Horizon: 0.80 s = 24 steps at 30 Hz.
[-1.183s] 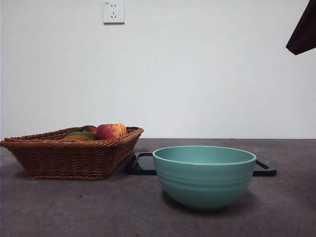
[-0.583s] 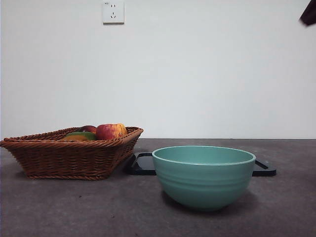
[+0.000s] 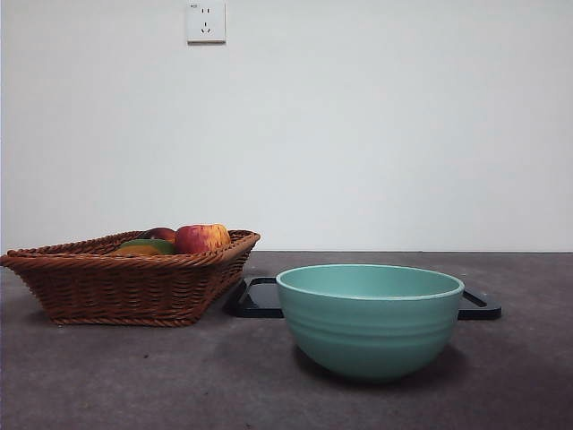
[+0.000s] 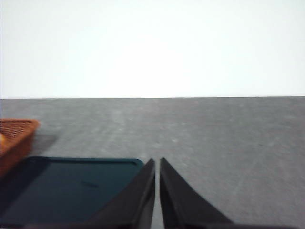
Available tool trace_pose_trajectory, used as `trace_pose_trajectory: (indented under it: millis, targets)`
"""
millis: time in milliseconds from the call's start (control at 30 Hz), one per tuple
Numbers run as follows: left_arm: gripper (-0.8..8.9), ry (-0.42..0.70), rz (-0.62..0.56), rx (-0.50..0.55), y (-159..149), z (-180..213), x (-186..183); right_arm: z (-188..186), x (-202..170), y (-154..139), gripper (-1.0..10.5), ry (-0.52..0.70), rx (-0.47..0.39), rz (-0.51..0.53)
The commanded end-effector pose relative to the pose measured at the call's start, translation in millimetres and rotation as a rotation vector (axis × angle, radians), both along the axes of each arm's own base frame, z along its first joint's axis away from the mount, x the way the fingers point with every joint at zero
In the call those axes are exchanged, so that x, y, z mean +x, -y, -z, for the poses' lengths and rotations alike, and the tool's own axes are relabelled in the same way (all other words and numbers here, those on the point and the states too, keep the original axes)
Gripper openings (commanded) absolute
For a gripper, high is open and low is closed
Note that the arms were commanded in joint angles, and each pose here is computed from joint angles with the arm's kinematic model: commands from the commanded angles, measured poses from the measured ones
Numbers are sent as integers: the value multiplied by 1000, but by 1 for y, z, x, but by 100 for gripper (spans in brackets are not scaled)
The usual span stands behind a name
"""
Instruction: Pick up the wifruite, put it on the bowl, pick up the plate, put it on desk
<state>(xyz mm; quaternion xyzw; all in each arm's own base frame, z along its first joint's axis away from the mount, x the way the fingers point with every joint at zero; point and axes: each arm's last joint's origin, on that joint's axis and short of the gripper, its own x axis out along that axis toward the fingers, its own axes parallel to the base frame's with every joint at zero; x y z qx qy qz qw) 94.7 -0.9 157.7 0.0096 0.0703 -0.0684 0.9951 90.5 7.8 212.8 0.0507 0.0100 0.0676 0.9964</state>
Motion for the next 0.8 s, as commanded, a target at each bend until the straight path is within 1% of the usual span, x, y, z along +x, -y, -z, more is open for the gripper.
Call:
trace_pose_trajectory:
  millis: [33, 200, 333, 500, 633, 800]
  targets:
    - [9, -28, -4, -4, 0, 8, 1, 12, 1, 2, 7, 15, -31, 28]
    - [9, -28, -4, -4, 0, 8, 1, 35, 5, 4, 7, 4, -39, 48]
    - [9, -28, -4, -4, 0, 8, 1, 51, 7, 4, 7, -31, -37, 48]
    - [9, -28, -3, -4, 0, 8, 1, 57, 6, 4, 7, -86, -54, 49]
    - [9, -28, -3, -4, 0, 8, 1, 63, 5, 4, 7, -155, -57, 51]
    - [9, -28, -4, -4, 0, 8, 1, 63, 5, 4, 7, -148, -57, 56]
